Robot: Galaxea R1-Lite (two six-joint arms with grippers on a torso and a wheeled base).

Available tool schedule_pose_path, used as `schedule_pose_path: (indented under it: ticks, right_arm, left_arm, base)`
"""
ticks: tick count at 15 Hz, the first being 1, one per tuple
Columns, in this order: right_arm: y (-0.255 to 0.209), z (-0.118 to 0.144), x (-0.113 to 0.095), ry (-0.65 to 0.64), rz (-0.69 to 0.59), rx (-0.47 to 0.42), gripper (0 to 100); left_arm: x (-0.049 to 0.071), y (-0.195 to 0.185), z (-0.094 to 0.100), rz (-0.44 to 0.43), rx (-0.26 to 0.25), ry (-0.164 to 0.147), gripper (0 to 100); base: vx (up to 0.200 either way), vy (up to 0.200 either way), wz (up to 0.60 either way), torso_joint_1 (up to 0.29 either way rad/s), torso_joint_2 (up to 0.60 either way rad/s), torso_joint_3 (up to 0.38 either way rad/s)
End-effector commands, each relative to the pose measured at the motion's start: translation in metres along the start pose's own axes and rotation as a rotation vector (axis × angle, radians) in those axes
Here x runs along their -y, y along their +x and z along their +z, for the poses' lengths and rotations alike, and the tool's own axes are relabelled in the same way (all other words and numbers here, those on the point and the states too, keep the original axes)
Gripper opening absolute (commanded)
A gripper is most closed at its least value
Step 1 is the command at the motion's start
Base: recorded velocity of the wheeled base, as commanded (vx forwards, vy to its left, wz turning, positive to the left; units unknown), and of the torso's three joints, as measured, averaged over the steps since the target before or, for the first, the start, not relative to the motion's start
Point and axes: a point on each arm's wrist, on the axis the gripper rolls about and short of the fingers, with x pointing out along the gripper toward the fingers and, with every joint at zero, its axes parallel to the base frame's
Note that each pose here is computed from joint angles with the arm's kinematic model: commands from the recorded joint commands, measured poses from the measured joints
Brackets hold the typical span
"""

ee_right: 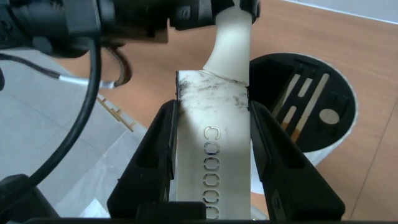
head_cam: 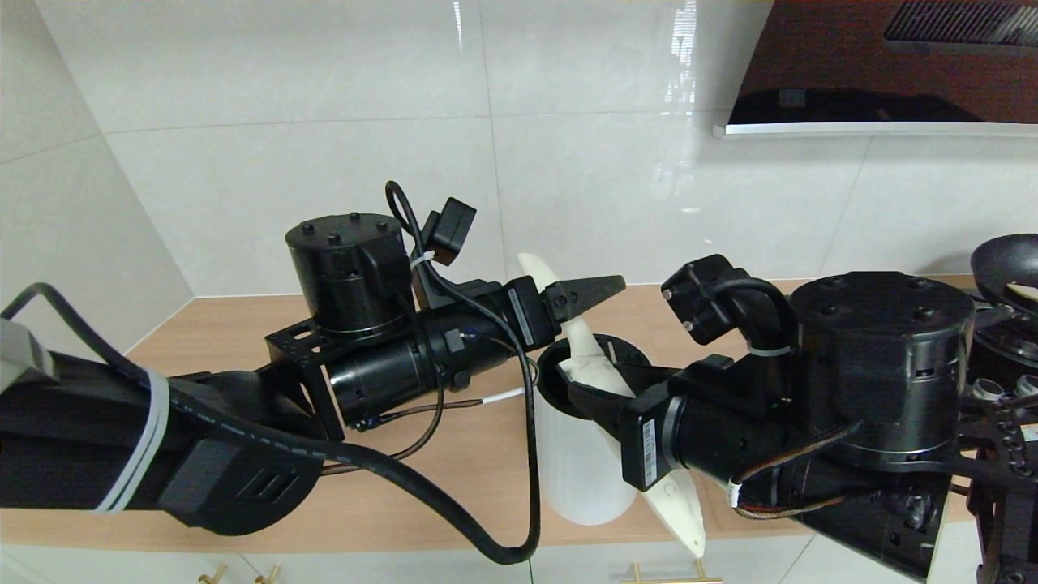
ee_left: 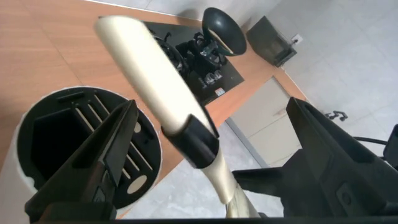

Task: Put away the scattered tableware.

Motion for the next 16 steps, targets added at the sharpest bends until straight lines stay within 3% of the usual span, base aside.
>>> schedule_pose_path:
  ticks: [1,6,7,16]
  right_arm:
    - [0.0011,-0.0015,0.0000,-0.001,-0.002,-0.006,0]
    - [-0.0002,-0.0008,0.0002,0.000,-0.004,-0.002,0]
    - [-0.0005,0.0000,0.0003,0.000,-0.011,0.002,0]
    - [-0.0006,0.0011,0.0005,0.002,-0.026,0.017,0]
  left_arm:
    - [0.0016,-0.0006,0.0009,-0.004,0.003,0.002,100]
    - [-0.0020,0.0018,-0.0009,0.014,0.005,-0.002,100]
    - [-0.0029,0.0024,-0.0016,0.017,0.003,-0.001,0]
    - [-0.0019,0.0023,-0.0004,0.013,0.008,0.004,0]
  base:
    - [0.000,0.000,0.00,0.000,0.00,0.000]
    - [0.000,0.000,0.00,0.000,0.00,0.000]
    - [0.000,0.000,0.00,0.000,0.00,0.000]
    - [0.000,0.000,0.00,0.000,0.00,0.000]
